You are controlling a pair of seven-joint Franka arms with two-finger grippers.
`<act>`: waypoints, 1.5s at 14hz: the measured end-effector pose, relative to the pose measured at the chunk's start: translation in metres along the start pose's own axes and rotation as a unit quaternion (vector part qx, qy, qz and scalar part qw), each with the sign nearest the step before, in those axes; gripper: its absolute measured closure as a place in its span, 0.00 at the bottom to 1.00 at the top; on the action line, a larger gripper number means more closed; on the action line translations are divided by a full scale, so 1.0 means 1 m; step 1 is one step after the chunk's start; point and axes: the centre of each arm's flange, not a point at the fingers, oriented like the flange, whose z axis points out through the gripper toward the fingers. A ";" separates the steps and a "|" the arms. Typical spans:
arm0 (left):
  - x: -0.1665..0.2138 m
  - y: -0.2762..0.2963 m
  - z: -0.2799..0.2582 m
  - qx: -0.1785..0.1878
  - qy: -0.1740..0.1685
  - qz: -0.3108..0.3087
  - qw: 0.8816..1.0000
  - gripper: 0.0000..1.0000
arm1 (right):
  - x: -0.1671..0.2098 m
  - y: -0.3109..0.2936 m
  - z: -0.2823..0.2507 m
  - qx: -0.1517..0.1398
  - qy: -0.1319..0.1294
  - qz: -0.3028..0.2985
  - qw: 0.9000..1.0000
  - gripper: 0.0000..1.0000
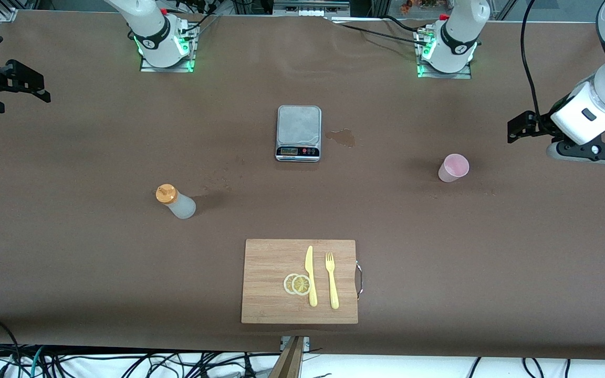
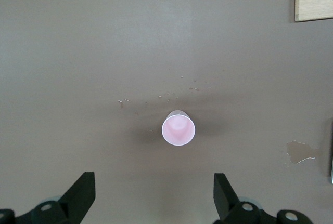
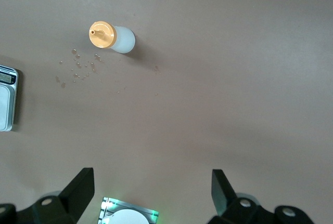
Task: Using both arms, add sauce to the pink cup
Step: 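Move the left gripper toward the pink cup, then grasp the pink cup with the left gripper while the right gripper approaches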
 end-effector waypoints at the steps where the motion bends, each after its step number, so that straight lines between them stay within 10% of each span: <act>1: 0.001 0.000 0.002 0.000 -0.002 0.000 1.000 0.00 | 0.000 0.000 -0.001 0.000 0.001 0.000 1.000 0.00; 21: 0.052 -0.079 0.123 -0.024 -0.060 0.032 0.997 0.00 | 0.001 -0.015 -0.004 0.014 0.001 -0.018 1.000 0.00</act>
